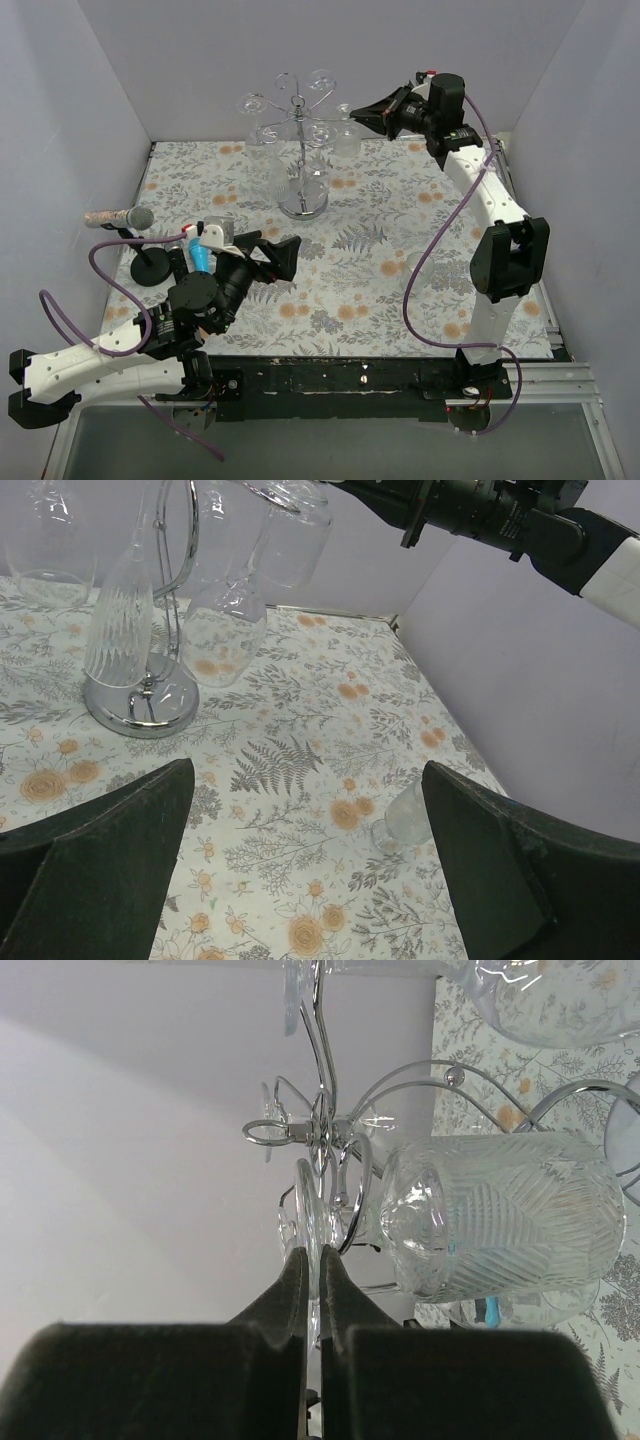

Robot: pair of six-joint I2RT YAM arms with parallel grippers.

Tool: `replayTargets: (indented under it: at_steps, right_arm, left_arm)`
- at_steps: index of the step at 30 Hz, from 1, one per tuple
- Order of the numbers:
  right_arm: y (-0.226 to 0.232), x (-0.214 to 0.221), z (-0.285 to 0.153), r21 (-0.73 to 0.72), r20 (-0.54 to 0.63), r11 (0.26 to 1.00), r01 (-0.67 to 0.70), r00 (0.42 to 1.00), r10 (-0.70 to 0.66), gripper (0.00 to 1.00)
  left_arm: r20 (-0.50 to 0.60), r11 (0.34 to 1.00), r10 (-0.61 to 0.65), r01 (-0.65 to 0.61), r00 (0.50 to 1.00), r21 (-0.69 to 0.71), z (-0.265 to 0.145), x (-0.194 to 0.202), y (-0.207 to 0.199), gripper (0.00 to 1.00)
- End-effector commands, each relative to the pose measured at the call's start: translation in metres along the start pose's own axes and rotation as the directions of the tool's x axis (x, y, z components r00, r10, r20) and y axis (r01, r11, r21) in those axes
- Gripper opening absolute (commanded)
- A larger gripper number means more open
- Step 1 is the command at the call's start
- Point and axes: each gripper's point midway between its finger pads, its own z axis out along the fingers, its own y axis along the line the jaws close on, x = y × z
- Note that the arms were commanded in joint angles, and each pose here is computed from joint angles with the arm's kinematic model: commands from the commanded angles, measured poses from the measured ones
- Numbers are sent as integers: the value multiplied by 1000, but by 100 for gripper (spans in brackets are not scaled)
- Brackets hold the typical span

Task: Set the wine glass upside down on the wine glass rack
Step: Turn the wine glass upside down at the wine rack.

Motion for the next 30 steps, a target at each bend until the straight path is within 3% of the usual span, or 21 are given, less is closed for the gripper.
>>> replayTargets:
  at_steps: [1,16,30]
  right_arm:
    - [51,-10,-21,-122,72,988,100,993,-91,1]
    - [44,-38,-15,-128,141,984,126,984,-108,1]
    - [39,-46,3,-166,131,979,119,987,-97,1]
  left_arm:
    - [3,1000,-6,6,1000,-5,1,-1,0,98]
    - [-5,1000,0,0,1000,-2,3,0,-2,98]
    - [-17,1000,10,-10,1000,-12,6,3,-4,98]
